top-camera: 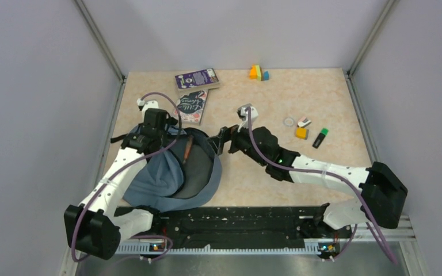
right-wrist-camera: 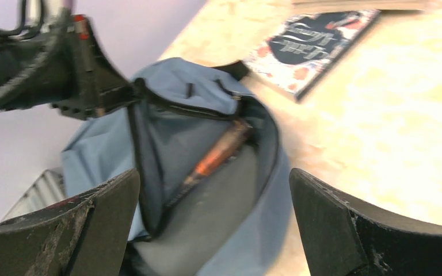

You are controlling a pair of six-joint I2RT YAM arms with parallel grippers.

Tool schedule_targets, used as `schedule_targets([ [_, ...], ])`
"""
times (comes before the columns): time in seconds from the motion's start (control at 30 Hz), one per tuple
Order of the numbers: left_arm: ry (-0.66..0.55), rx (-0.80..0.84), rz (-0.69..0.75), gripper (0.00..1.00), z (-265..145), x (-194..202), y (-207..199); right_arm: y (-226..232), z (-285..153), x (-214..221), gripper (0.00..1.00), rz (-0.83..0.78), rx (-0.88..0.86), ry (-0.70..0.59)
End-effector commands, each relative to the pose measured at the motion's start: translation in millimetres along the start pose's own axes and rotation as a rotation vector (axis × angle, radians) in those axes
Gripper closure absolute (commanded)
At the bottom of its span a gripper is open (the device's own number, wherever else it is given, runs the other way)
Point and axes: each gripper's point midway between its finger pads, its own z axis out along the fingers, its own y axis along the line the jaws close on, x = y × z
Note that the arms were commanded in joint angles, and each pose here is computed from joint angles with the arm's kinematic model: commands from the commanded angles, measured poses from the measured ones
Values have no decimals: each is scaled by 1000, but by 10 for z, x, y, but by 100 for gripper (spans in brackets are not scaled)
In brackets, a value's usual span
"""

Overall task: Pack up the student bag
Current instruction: Place the book in the student bag, then pick up the book from the center of the board.

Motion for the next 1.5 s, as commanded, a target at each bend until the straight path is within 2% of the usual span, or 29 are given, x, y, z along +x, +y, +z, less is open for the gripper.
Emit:
schedule_targets([
  [0.0,43,-63,-75,90,154,163,117,-487,-158,-102,1,-38,137,-5],
  [0.1,55,-55,-83,59,155,172,114,-701,-196,-199,1,-18,164,-5],
  [0.23,-6,41,-116,24,-49,-106,-13,-904,-198,-371,1,-32,190,-15],
  [0.37,-94,245,-145,9,-428,-585,-313,-1153,-189,-491,1,11,214,-26],
  [0.5,-150,379,-162,6,-639,-978,-547,-1363,-139,-529,1,36,259,-37],
  [0.7,-138,580,-230,6,-500,-1461,-959,-1464,5,-428,1,104,253,1],
  [0.8,-120,584,-279,6,-85,-1606,-1037,-1453,31,-380,1,122,239,10],
  [0.93,-104,498,-448,9,718,-1735,-781,-1387,30,-334,2,138,201,26],
  [1.0,-118,510,-507,12,1044,-1777,-672,-1370,19,-319,2,141,192,32],
  [1.13,-160,577,-612,14,1474,-1923,-619,-1310,-3,-314,3,143,165,41],
  [1.23,-163,559,-645,14,1833,-1971,-590,-1262,-5,-339,4,148,144,41],
  [1.47,-57,531,-737,18,2689,-1858,-652,-1130,-25,-469,5,154,100,32],
])
